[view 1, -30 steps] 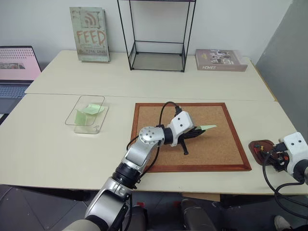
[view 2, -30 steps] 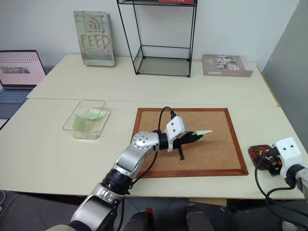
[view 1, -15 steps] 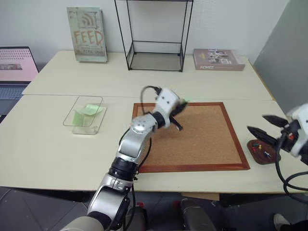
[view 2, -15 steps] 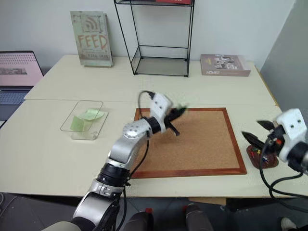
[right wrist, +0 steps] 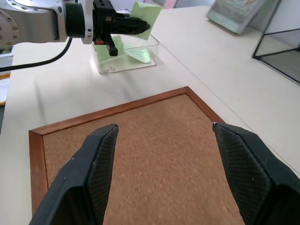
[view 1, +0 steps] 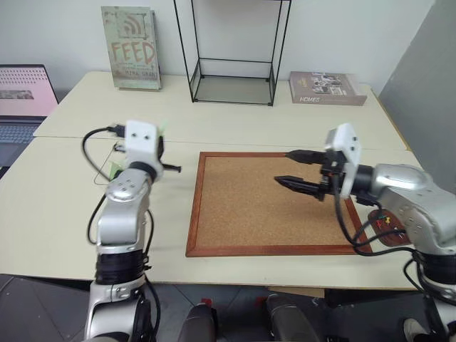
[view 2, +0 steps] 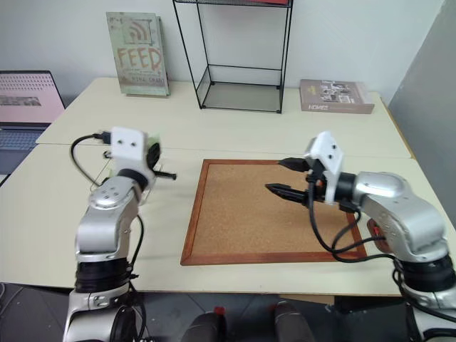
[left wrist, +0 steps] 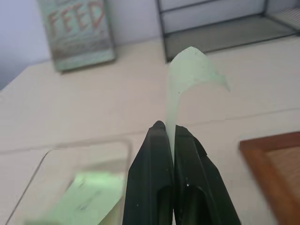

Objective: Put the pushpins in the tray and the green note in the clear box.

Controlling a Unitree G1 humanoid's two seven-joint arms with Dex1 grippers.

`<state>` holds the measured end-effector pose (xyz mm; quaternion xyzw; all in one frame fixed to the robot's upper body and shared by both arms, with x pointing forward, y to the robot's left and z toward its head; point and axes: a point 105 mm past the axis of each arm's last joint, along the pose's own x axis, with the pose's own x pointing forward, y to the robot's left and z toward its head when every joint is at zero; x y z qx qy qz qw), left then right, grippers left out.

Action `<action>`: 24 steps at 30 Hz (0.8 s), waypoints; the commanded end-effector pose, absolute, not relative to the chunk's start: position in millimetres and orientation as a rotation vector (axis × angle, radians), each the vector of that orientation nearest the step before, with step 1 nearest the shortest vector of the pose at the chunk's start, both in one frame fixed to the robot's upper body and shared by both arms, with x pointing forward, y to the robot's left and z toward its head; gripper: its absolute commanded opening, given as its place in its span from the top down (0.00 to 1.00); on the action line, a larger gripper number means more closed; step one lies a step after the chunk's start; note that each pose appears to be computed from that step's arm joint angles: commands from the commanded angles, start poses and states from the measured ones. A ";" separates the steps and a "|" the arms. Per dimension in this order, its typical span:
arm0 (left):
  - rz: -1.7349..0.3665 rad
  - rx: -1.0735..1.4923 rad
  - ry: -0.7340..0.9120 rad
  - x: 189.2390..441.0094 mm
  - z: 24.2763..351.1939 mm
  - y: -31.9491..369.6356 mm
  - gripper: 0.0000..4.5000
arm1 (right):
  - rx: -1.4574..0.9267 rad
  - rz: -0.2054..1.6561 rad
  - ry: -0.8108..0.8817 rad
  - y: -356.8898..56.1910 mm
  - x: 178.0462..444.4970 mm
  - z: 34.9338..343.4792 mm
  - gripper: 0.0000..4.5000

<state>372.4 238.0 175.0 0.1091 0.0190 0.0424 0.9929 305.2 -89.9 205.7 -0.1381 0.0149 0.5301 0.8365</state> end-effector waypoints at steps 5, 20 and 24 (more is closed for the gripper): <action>0.202 0.222 0.051 369.5 182.7 275.7 1.00 | -0.350 1.244 -0.007 -58.8 304.1 207.7 0.24; 0.232 0.073 0.084 377.3 181.3 285.1 0.63 | -0.373 1.293 -0.045 -36.3 302.4 214.7 0.23; 0.241 0.076 0.083 376.6 184.1 285.1 0.41 | -0.372 1.292 -0.049 -35.6 302.9 215.1 0.23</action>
